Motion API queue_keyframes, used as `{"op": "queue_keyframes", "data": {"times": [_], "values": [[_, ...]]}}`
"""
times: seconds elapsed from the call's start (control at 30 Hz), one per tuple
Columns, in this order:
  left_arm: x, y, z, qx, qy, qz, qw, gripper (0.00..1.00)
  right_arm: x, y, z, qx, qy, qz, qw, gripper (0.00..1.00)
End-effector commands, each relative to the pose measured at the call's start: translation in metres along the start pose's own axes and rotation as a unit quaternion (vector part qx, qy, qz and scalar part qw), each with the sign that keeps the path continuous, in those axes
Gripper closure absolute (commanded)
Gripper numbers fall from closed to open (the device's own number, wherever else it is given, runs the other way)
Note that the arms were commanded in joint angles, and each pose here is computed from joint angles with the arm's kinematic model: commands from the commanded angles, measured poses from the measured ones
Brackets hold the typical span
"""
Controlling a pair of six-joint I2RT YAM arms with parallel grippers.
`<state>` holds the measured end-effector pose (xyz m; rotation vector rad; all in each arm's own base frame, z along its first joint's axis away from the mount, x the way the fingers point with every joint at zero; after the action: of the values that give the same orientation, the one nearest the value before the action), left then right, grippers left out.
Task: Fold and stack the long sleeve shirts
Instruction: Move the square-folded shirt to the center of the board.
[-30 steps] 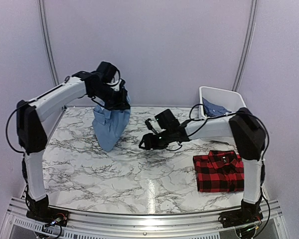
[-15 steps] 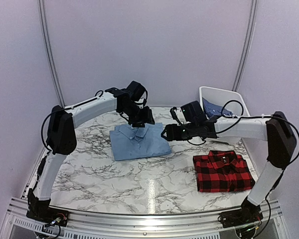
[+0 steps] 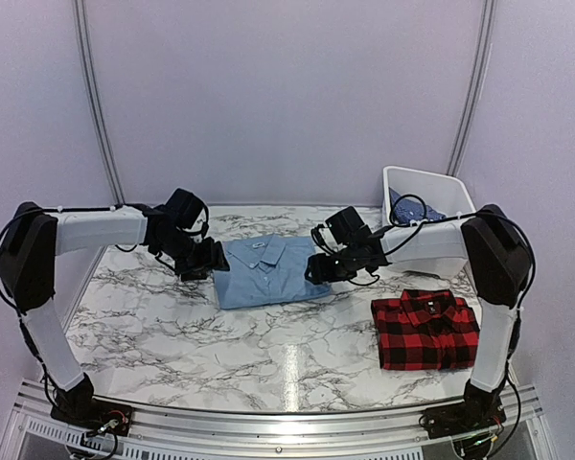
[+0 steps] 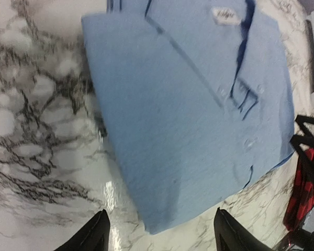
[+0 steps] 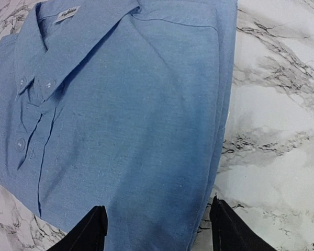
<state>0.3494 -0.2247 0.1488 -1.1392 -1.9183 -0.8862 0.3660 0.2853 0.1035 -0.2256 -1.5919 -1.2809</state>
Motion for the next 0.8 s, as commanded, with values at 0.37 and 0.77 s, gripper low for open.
{"op": "queue_keyframes", "data": {"times": [0.37,0.77], "values": [[-0.020,-0.046,0.012,-0.015,-0.154,0.003,0.988,0.36,0.012,-0.027,-0.002,0.001,0.002,0.012,1.000,0.40],[-0.030,-0.048,0.003,-0.007,-0.101,0.002,0.995,0.85,0.015,-0.030,0.013,-0.007,0.040,0.012,0.999,0.73]]}}
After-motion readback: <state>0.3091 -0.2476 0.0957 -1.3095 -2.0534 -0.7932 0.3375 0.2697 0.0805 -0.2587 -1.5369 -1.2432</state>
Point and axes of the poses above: each gripper's point midway between its finger pads, its own x axis back along the fingers, its own z axis along the line the jaws close on, y = z × x, the point moved 6 cm from there along x, back along the fingers, and after that the axes turned 15 degrees about x, right-handed, at the moved point
